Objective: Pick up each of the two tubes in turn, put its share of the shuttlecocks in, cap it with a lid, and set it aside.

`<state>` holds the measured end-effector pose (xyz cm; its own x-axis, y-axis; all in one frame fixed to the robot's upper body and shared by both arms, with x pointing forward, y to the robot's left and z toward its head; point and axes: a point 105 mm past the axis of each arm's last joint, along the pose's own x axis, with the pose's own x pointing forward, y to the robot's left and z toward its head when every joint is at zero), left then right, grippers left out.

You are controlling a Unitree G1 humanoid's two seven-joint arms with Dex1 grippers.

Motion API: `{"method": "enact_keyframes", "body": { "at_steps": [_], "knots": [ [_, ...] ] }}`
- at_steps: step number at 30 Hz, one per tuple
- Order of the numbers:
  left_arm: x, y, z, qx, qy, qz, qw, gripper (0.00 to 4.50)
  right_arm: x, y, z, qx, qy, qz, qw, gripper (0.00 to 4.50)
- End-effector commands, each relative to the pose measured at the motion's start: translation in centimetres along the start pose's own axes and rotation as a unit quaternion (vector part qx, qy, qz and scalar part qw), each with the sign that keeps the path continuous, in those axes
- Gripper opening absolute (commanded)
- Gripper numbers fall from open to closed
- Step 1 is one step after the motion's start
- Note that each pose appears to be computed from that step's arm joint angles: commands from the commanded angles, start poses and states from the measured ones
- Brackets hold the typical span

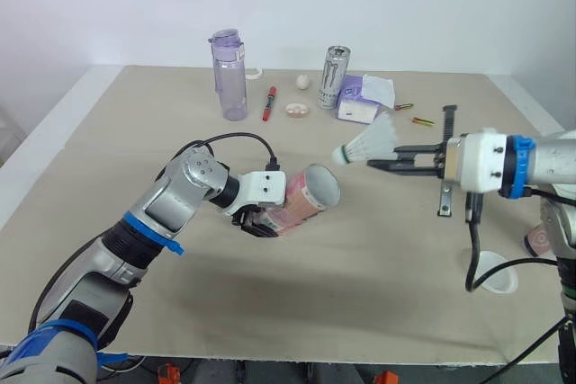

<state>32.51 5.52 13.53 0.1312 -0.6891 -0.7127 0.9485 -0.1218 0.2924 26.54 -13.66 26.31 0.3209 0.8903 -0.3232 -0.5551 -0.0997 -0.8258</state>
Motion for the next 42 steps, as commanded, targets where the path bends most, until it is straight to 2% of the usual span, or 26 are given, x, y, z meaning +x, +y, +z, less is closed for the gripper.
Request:
{"method": "enact_keyframes", "body": {
  "at_steps": [1,8,12,14,16,17,18,20,21,25,28,29,31,36,37,42],
  "knots": [
    [0.5,-0.2,-0.3,0.000,0.011,-0.009,1.000,3.01,1.0,0.4,1.2,-0.024,-0.009,0.022,0.999,0.11],
    [0.6,-0.2,0.1,0.000,0.005,-0.009,1.000,3.01,2.0,1.2,0.5,-0.039,-0.010,0.055,0.998,0.11],
    [0.7,-0.2,0.3,0.000,0.002,-0.009,1.000,3.01,1.7,1.0,0.7,-0.038,-0.012,0.067,0.997,1.10],
    [0.7,-0.2,0.2,-0.001,0.002,-0.008,1.000,3.01,1.1,0.9,0.9,-0.028,-0.013,0.070,0.997,1.84],
    [0.7,-0.3,0.2,-0.002,0.002,-0.009,1.000,3.01,0.6,0.4,1.5,0.001,-0.027,0.059,0.998,2.91],
    [0.7,-0.3,0.2,-0.002,0.002,-0.009,1.000,3.01,0.4,0.0,1.8,0.018,-0.035,0.051,0.998,3.07],
    [0.7,-0.3,0.2,-0.002,0.002,-0.009,1.000,3.01,0.2,-0.3,2.0,0.032,-0.041,0.043,0.998,3.71],
    [0.8,-0.3,0.2,0.000,0.003,-0.010,1.000,3.01,-0.6,-2.0,2.2,0.098,-0.057,-0.001,0.994,4.25],
    [0.8,-0.2,0.2,0.001,0.004,-0.010,1.000,3.01,-0.9,-2.8,2.0,0.127,-0.056,-0.019,0.990,4.40],
    [1.0,-0.3,0.5,0.008,0.003,-0.013,1.000,3.01,-0.6,-3.8,1.2,0.181,-0.060,-0.032,0.981,4.40],
    [1.2,-0.2,0.8,0.013,0.001,-0.016,1.000,3.01,0.8,-3.5,0.4,0.181,-0.039,-0.005,0.983,3.58],
    [1.3,-0.2,0.9,0.013,0.000,-0.016,1.000,3.01,1.3,-3.1,0.2,0.177,-0.031,0.012,0.984,3.01],
    [1.3,0.0,1.1,0.015,-0.001,-0.015,1.000,3.01,2.1,-2.6,0.1,0.171,-0.025,0.040,0.984,2.33],
    [1.5,0.3,1.5,0.017,-0.005,-0.014,1.000,3.01,3.8,-1.3,-0.5,0.168,-0.007,0.105,0.980,0.20],
    [1.5,0.3,1.5,0.017,-0.006,-0.014,1.000,3.01,4.0,-0.9,-0.7,0.162,0.001,0.119,0.979,0.06],
    [1.6,0.2,1.5,0.019,-0.007,-0.017,1.000,3.01,5.6,0.2,-2.1,0.138,0.035,0.173,0.975,0.06]
  ]
}}
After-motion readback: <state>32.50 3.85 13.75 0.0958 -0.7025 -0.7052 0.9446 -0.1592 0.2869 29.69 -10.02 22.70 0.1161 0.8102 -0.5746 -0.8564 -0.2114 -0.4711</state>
